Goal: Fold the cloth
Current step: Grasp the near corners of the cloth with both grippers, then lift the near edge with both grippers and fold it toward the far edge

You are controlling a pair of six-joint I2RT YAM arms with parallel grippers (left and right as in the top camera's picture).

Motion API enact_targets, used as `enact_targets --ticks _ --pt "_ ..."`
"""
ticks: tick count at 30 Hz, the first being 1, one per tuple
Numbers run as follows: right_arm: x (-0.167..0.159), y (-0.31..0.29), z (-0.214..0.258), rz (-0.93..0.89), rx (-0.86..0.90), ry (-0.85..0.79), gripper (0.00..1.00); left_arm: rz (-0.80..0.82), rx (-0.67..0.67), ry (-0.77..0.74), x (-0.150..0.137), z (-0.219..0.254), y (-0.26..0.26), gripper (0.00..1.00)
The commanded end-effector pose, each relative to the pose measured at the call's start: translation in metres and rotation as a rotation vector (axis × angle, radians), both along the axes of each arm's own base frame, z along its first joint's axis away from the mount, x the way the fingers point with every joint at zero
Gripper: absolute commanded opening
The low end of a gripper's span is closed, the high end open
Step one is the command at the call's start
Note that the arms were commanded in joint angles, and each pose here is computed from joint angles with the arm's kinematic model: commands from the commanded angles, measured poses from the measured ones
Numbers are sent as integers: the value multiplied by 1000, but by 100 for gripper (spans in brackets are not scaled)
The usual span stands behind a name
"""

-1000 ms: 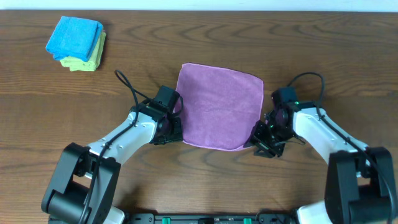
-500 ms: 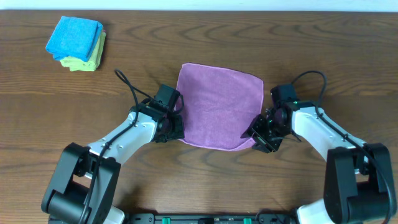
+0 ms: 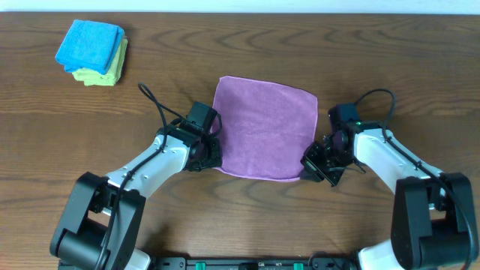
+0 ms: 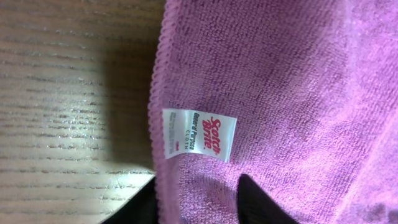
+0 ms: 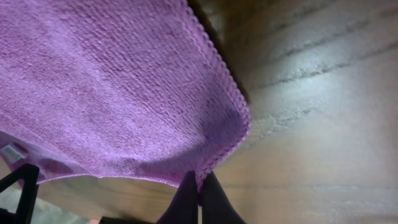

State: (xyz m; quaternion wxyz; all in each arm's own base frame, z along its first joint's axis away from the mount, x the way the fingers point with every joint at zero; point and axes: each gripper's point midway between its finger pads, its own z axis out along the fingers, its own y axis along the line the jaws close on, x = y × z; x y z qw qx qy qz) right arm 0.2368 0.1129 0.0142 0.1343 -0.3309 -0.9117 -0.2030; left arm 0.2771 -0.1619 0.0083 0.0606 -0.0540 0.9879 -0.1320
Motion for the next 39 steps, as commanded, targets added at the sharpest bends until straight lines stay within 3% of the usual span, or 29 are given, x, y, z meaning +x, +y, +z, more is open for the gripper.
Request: enact_targets --ticks 1,10,17,21,31,35,39 --pt "-3 -3 -2 -3 -8 12 2 11 4 13 -2 -3 2 31" --pt "-5 -4 -2 18 -10 9 1 11 14 33 -7 -4 4 6" --pt "-11 -8 -2 58 -19 18 1 10 44 111 -25 -7 12 6" --pt "-13 -11 -1 86 -13 11 1 0 -2 154 -37 1 6 6" --pt "-9 -27 10 101 -85 -57 2 45 -58 74 -38 43 5 6" --pt "14 -23 11 88 -71 -154 2 69 -63 -9 -19 48 3 6" --pt "61 -10 22 80 -3 -360 1 71 -103 -179 21 59 -7 6"
